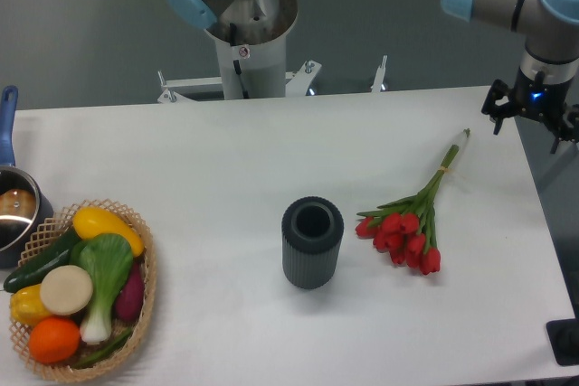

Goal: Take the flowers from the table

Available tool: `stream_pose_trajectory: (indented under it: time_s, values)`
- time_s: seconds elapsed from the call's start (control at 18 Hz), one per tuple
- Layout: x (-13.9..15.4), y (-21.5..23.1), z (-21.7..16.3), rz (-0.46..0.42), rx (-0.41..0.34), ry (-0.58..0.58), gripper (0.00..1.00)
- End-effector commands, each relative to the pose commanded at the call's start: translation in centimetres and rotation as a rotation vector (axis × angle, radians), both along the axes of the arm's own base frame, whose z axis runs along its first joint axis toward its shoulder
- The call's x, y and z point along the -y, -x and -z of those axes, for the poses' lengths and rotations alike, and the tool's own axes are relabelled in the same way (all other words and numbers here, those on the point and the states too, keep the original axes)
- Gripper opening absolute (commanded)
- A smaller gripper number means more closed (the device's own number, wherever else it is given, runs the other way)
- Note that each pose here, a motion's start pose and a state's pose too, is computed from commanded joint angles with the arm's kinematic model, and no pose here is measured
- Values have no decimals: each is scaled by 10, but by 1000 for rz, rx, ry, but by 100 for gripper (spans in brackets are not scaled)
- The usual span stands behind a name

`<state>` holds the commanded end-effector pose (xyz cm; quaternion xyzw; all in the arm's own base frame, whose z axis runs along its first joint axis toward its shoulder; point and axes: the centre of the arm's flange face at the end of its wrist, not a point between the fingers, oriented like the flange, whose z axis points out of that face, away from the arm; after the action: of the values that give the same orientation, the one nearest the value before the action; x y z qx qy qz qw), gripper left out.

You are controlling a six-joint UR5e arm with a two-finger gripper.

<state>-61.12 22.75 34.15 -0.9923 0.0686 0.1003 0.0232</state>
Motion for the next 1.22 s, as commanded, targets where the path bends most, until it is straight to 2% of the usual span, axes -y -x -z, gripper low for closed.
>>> stream_pose_trajectory:
  time_s: [0.22,0.56,0.78,1.0,1.22]
  values:
    - [-4,-14,8,10,22,-1,100]
    - [-12,-46,51,15,109,-59,100]
    - [-11,-76,74,31,86,-61,100]
    - [-44,-93,90,76,100,13,100]
    - [-84,-97,112,46,105,93,100]
